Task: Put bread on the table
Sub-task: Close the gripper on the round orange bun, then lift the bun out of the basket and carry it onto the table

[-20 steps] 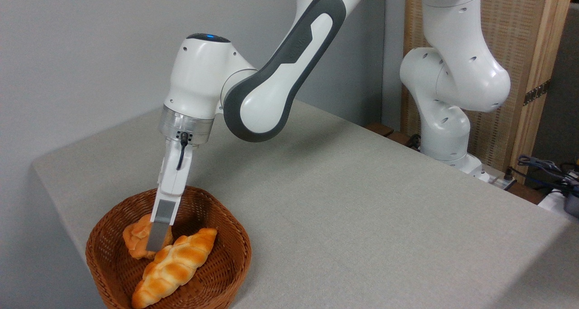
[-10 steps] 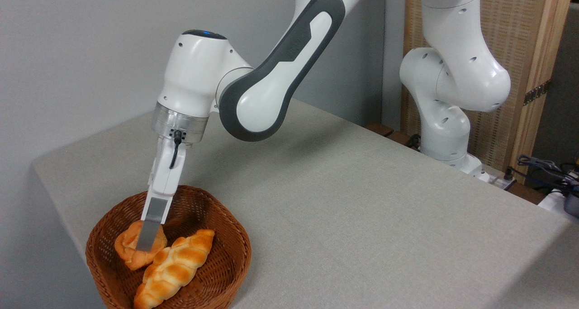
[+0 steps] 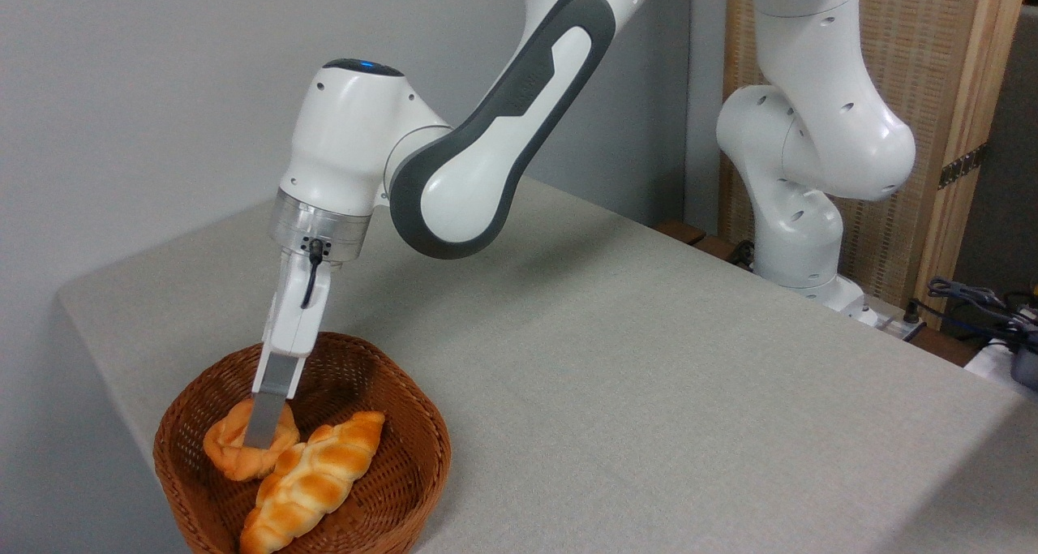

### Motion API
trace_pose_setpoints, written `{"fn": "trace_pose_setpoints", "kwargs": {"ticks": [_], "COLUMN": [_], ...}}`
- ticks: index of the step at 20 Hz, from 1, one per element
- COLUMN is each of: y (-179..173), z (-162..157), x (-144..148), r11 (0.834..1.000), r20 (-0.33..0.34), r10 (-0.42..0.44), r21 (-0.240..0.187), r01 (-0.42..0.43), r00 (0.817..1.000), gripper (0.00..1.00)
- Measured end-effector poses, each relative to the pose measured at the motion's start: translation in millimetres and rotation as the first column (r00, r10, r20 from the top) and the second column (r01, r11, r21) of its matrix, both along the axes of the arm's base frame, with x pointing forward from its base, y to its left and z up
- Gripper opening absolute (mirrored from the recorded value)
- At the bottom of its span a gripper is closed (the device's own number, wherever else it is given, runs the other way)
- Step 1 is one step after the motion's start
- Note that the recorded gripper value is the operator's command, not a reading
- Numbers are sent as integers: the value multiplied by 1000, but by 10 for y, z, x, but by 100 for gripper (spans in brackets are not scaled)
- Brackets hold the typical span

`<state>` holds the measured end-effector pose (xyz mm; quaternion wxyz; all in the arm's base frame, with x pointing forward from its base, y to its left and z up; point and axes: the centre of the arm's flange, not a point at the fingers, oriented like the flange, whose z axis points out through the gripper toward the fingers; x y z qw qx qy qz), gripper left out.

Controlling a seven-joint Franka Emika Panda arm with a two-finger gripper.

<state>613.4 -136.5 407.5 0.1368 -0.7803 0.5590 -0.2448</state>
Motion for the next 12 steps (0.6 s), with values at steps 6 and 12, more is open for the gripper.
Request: {"fn": "trace_pose_setpoints", "kwargs": {"ticks": [6,12], "y": [0,153], "z": [0,283], "x": [9,158], "r11": [1000,997], "r20": [1,51], "r10": [0,62], "r21": [-1,-44], "r01": [0,-60], "r00": [1000,997], "gripper": [32,31]}}
